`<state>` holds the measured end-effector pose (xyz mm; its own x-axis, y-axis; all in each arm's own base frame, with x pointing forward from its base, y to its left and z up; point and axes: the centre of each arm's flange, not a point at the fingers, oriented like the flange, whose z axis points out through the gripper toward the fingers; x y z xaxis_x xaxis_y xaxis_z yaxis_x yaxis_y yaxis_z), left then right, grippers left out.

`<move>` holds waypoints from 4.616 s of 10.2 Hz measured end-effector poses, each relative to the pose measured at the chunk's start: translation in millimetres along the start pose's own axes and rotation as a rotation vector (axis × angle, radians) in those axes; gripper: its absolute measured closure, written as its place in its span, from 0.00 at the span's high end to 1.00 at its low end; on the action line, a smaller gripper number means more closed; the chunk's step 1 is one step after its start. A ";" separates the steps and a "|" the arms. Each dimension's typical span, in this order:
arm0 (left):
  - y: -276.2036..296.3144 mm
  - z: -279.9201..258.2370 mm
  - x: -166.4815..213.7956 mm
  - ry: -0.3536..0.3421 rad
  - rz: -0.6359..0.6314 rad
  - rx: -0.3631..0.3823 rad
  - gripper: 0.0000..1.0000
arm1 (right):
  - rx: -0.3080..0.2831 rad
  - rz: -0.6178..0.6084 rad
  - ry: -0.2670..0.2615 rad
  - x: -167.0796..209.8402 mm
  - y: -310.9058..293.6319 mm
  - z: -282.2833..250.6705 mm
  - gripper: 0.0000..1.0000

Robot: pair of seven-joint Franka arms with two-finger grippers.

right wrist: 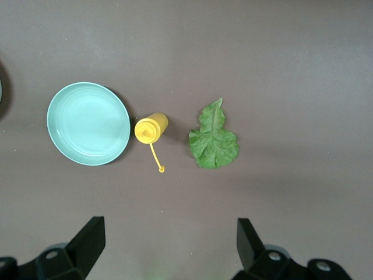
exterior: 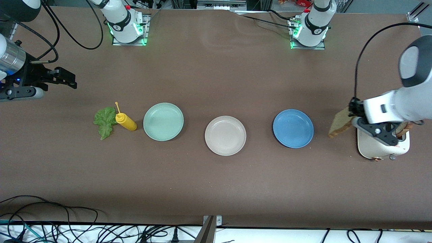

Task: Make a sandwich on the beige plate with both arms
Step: 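Lift the bread slice out of the toaster with the left gripper, then carry the bread slice over the beige plate with the left gripper, then release bread on beige plate while the right gripper reaches the lettuce, then close the right gripper on the green lettuce leaf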

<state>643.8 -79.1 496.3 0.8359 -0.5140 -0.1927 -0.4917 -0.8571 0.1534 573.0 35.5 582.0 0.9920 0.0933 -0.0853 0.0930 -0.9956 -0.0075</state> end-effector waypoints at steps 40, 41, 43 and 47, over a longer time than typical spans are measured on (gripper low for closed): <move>35.3 191.6 150.1 0.164 -0.275 -0.302 1.00 | -0.074 0.047 -0.004 34.5 73.2 379.8 0.90; 21.6 176.6 140.3 0.162 -0.297 -0.290 1.00 | -0.073 0.046 -0.014 32.4 73.0 384.9 0.75; -14.2 149.8 117.5 0.165 -0.326 -0.247 1.00 | -0.072 0.045 -0.029 29.0 72.4 393.3 0.39; -45.3 108.2 90.2 0.153 -0.301 0.008 1.00 | -0.076 0.043 0.008 40.0 73.6 379.9 0.06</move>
<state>715.0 -90.2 367.1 0.9705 -0.2273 -0.0803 -0.2186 -0.9703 0.1040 587.0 -34.2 199.6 0.9958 0.0503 -0.0760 0.0557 -0.9959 0.0714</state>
